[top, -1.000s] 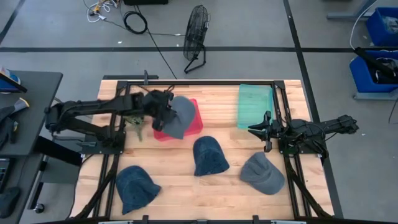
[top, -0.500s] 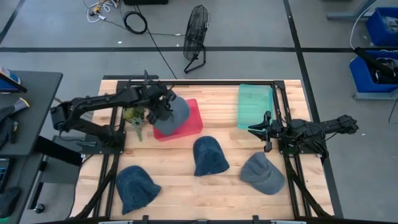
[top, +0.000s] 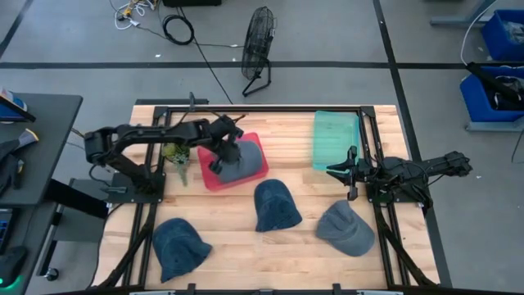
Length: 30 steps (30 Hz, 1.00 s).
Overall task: Pick & Place hat
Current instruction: Put the left gray cap into the red bin, then put the gray cap into the red bin
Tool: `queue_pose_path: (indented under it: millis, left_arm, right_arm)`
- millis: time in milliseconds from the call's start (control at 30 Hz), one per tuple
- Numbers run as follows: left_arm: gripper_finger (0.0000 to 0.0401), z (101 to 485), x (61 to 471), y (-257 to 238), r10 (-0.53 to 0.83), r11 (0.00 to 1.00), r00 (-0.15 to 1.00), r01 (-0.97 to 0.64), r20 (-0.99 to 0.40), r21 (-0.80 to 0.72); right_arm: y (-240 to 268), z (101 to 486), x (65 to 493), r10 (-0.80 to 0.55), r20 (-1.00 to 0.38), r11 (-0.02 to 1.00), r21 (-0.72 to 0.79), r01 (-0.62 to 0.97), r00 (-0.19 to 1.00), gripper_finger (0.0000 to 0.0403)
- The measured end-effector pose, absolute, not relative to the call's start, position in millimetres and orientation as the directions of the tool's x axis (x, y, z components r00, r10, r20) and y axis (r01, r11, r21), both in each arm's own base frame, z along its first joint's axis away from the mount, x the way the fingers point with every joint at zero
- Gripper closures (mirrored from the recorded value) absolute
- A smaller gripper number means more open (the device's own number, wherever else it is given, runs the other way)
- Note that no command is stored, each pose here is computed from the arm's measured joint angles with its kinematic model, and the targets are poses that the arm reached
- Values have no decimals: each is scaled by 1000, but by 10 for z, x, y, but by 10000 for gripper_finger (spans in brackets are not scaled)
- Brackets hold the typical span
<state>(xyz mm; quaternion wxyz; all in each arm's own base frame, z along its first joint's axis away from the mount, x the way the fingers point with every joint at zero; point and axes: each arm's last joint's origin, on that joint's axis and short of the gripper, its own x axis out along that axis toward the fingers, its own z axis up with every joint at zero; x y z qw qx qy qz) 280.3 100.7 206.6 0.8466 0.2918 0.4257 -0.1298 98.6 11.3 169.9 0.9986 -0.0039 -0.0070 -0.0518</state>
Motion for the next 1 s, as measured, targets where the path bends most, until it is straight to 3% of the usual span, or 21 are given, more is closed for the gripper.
queue_pose_path:
  millis: [200,500,700,1000]
  left_arm:
    - [371,1962,2829,1081,49,855,579,396,-814,334]
    - [277,1957,2839,1093,63,934,580,252,-812,253]
    - [256,2294,2862,1102,89,967,643,127,-761,220]
    - [271,3037,2578,986,148,953,793,46,-591,301]
  right_arm:
    - [113,1700,986,-104,15,994,31,103,995,323]
    - [107,1703,985,-123,17,992,26,122,992,323]
    - [77,1758,976,-225,65,974,52,222,972,323]
    - [79,2108,924,-210,46,972,119,204,977,314]
